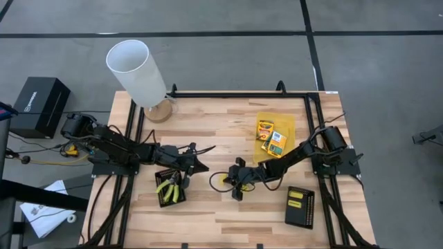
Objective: Pick & Place School Supplies
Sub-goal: Put the eraser into the right black bin
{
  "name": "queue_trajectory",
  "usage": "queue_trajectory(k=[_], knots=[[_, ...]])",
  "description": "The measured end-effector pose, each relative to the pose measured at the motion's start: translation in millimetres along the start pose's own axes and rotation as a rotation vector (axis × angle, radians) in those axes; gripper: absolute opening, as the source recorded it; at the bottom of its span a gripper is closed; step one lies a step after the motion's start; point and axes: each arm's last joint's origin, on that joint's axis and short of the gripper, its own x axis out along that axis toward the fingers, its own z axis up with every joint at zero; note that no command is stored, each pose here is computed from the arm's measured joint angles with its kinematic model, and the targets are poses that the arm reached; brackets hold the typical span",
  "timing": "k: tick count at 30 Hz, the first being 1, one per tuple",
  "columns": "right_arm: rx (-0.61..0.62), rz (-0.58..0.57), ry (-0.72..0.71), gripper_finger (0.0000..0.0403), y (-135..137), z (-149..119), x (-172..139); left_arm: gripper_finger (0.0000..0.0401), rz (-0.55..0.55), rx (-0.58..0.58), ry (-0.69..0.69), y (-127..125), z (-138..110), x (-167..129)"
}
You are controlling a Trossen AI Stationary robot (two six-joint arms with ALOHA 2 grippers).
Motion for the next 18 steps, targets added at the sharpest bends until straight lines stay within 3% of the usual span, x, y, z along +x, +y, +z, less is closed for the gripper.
queue_trajectory(k=[18], knots=[[0.04, -0.005, 0.074, 0.0, -2.2, -6.4, -0.2, 0.0021, -0.019, -0.003, 0.003, -0.6, -0.2, 0.0]])
